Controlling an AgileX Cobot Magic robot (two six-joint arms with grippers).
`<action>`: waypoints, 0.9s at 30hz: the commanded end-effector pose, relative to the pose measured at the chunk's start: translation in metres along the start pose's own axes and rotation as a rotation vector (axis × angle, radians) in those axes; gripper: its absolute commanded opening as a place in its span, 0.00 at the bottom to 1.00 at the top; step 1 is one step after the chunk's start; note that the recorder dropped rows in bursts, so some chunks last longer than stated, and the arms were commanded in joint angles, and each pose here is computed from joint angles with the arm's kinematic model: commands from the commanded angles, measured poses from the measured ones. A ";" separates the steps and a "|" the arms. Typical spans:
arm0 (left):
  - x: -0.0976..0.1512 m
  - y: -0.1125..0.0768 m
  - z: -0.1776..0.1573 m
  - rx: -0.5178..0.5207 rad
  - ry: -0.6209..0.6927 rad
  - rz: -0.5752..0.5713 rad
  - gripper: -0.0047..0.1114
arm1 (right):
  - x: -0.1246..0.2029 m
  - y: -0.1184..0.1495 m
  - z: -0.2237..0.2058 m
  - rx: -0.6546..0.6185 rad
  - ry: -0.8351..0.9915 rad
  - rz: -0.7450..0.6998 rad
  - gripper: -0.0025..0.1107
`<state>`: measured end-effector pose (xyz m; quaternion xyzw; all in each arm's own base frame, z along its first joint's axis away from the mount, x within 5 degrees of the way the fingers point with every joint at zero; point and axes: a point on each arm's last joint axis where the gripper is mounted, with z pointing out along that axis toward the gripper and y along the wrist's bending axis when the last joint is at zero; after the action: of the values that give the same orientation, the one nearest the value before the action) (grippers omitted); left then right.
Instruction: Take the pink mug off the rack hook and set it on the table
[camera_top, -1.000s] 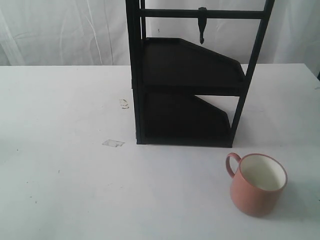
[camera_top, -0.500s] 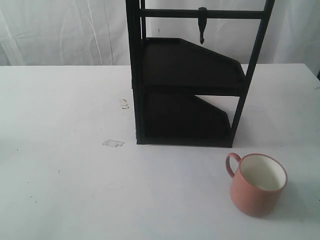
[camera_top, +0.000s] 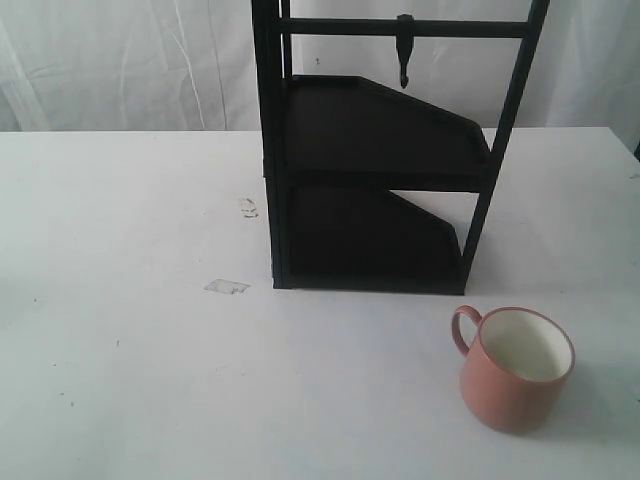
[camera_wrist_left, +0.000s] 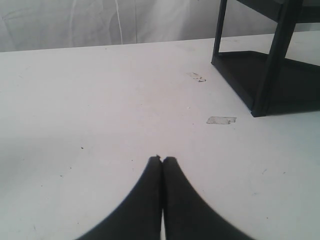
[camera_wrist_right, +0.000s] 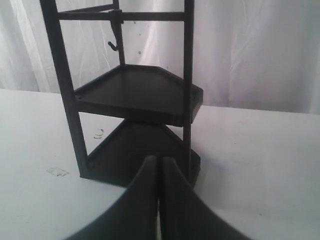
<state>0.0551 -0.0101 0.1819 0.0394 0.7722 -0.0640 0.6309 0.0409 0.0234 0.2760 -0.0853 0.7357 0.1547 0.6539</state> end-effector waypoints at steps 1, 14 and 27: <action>0.002 0.000 0.000 -0.002 0.004 -0.008 0.04 | 0.011 -0.010 0.001 0.100 0.017 0.049 0.02; 0.002 0.000 0.000 -0.002 0.004 -0.008 0.04 | 0.047 -0.023 0.007 0.180 -0.033 -0.056 0.02; 0.002 0.000 0.000 -0.002 0.004 -0.008 0.04 | 0.070 -0.027 0.016 0.183 -0.071 -0.086 0.02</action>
<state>0.0551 -0.0101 0.1819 0.0394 0.7722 -0.0640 0.6309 0.0555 0.0094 0.2021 -0.0519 0.7276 0.0663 0.6809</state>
